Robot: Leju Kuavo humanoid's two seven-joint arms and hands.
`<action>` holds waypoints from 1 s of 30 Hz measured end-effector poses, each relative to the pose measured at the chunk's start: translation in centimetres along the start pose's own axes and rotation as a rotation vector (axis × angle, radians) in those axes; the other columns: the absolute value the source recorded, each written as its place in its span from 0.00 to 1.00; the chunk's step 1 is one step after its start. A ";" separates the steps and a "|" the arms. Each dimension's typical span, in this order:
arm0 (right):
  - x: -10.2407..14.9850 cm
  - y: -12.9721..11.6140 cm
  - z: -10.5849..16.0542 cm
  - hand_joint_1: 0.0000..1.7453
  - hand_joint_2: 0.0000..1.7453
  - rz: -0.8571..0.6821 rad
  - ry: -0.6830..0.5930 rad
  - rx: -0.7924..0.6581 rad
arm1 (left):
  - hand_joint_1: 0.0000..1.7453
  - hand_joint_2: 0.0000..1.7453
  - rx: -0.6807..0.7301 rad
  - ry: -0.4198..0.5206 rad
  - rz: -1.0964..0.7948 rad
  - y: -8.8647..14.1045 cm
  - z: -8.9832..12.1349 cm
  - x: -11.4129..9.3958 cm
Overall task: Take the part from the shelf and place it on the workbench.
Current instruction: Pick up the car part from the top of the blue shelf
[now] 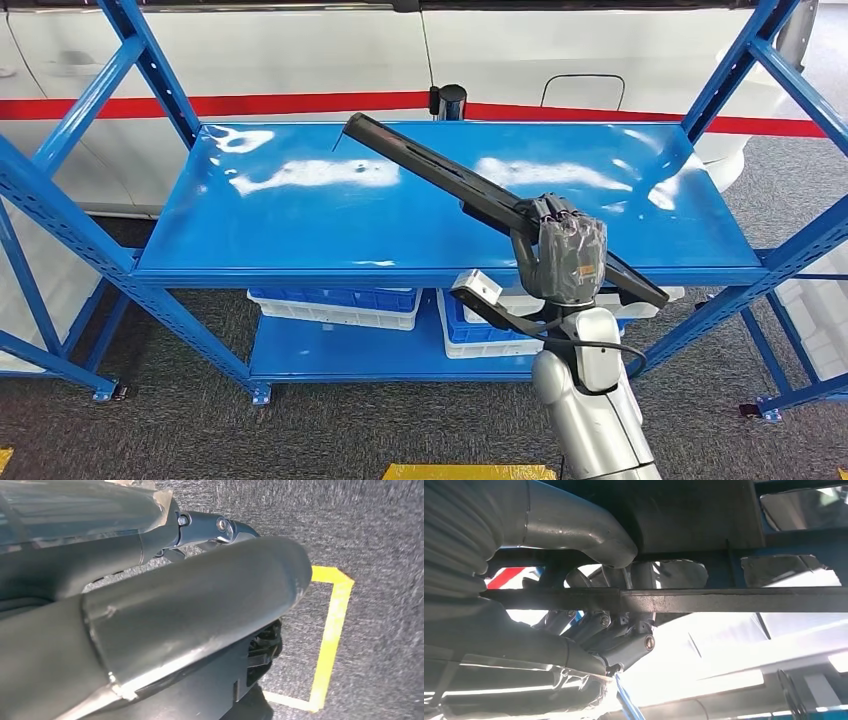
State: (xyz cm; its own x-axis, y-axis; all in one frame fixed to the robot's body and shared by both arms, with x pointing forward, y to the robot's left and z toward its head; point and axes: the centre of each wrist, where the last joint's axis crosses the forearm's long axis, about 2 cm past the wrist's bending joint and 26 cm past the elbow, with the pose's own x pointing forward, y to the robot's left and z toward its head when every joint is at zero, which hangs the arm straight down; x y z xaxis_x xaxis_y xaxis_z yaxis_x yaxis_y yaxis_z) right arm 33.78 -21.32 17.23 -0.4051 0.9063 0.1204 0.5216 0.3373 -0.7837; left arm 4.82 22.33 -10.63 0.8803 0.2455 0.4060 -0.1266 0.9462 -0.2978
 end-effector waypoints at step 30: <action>0.2 -1.3 1.9 1.00 1.00 -0.056 -0.062 -0.062 | 0.00 0.00 0.065 -0.027 0.068 0.1 -0.1 0.3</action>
State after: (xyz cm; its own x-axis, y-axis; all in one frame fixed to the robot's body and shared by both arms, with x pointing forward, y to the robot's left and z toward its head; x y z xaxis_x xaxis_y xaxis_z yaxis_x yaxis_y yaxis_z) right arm 31.63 -22.01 17.11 -0.4797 0.8686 0.1240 0.5414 0.4042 -0.7372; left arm 5.13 22.52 -10.63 0.8564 0.3139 0.4099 -0.2155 0.9388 -0.2687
